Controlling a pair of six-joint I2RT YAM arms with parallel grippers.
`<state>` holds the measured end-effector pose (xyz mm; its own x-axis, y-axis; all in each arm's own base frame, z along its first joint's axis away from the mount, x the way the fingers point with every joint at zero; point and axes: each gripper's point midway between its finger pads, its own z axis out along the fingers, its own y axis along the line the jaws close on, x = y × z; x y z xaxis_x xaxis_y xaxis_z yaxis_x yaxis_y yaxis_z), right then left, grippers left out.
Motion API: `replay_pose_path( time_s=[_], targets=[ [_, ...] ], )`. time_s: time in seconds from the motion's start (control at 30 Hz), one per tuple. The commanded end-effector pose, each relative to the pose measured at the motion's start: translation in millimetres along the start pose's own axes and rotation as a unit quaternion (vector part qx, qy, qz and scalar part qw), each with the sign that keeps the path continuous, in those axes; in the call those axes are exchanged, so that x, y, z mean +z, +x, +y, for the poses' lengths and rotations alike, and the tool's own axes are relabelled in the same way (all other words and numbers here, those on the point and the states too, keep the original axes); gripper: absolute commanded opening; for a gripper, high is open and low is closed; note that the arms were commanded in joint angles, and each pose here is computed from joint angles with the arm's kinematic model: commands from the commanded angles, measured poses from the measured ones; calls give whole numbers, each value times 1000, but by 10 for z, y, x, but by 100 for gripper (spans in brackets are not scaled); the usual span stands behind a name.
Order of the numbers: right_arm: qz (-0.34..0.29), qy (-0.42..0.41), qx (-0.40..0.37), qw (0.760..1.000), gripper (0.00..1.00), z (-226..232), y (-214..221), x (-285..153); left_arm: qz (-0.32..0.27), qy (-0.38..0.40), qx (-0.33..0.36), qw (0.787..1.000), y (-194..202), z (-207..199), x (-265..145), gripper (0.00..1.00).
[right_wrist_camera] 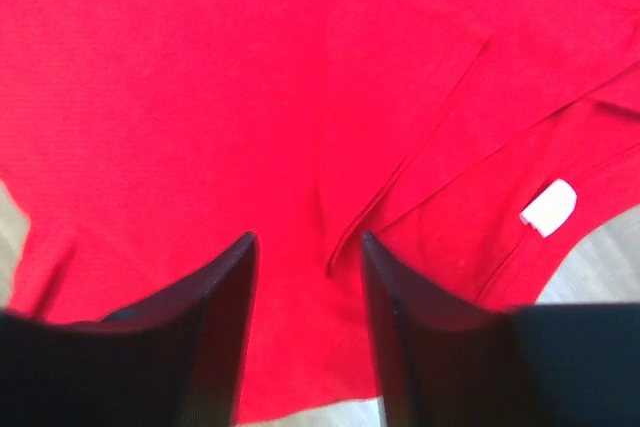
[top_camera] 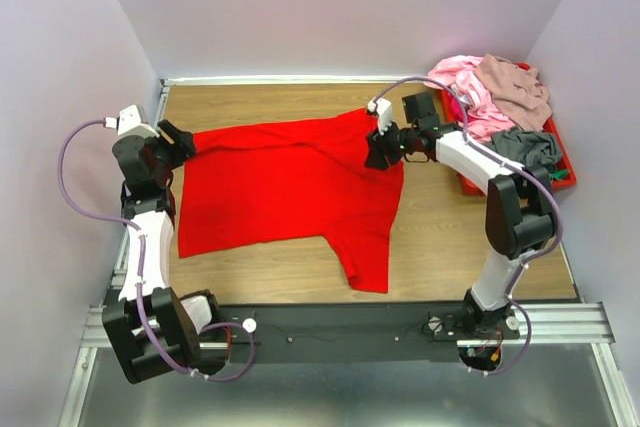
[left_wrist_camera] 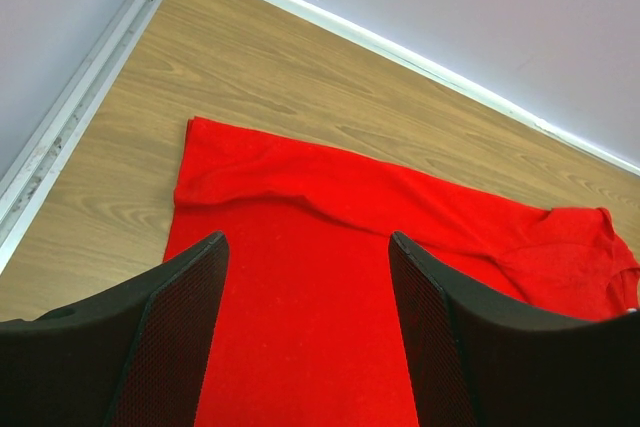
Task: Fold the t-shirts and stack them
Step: Fold the tshirt
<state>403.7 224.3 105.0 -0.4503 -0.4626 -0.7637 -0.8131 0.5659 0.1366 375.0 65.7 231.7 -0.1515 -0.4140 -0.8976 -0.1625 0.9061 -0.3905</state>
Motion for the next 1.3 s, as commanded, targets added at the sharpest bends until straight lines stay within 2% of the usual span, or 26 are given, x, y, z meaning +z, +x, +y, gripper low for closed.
replay_pose_path(
  time_s=[0.0,0.1,0.13,0.23,0.27,0.3,0.37,0.4,0.5,0.53,0.73,0.83,1.03,1.1,1.2,1.27],
  targets=[
    [-21,12,-51,998,66,38,-319,-257,3,13,10,1000,22,-52,-21,73],
    [-20,34,-46,998,78,-108,-398,-231,2,15,10,1000,10,-62,-22,73],
    [-13,37,-37,999,86,-180,-399,-134,4,16,9,1000,21,-63,-17,73],
    [22,9,-4,1000,88,-218,-260,97,4,16,9,1000,24,-61,-17,73],
    [50,-2,26,998,87,-277,-57,309,5,15,8,1000,28,-57,-14,73],
    [39,2,43,998,87,-334,-204,347,5,16,8,1000,32,-58,-15,73],
    [58,-16,71,996,84,-341,-73,535,8,19,8,1000,51,-66,-5,73],
    [47,-15,73,996,84,-390,-176,578,7,22,8,1000,48,-80,-8,73],
    [55,-19,111,992,75,-451,-127,761,13,25,6,1000,79,-79,6,73],
    [46,-15,116,992,71,-497,-213,778,14,27,6,1000,80,-86,11,73],
    [57,2,139,989,60,-651,-124,1000,13,26,5,1000,80,-86,3,73],
    [60,-2,143,988,59,-643,-87,1032,11,29,6,999,66,-104,0,73],
    [69,-35,158,984,47,-534,53,1118,13,30,5,999,70,-102,11,73],
    [72,-36,160,984,47,-523,86,1125,14,30,5,999,83,-103,14,73],
    [70,-38,156,985,41,-512,61,1099,14,31,5,999,79,-101,14,73],
    [70,-44,152,985,33,-479,68,1073,15,31,5,999,83,-102,13,73]
  ],
)
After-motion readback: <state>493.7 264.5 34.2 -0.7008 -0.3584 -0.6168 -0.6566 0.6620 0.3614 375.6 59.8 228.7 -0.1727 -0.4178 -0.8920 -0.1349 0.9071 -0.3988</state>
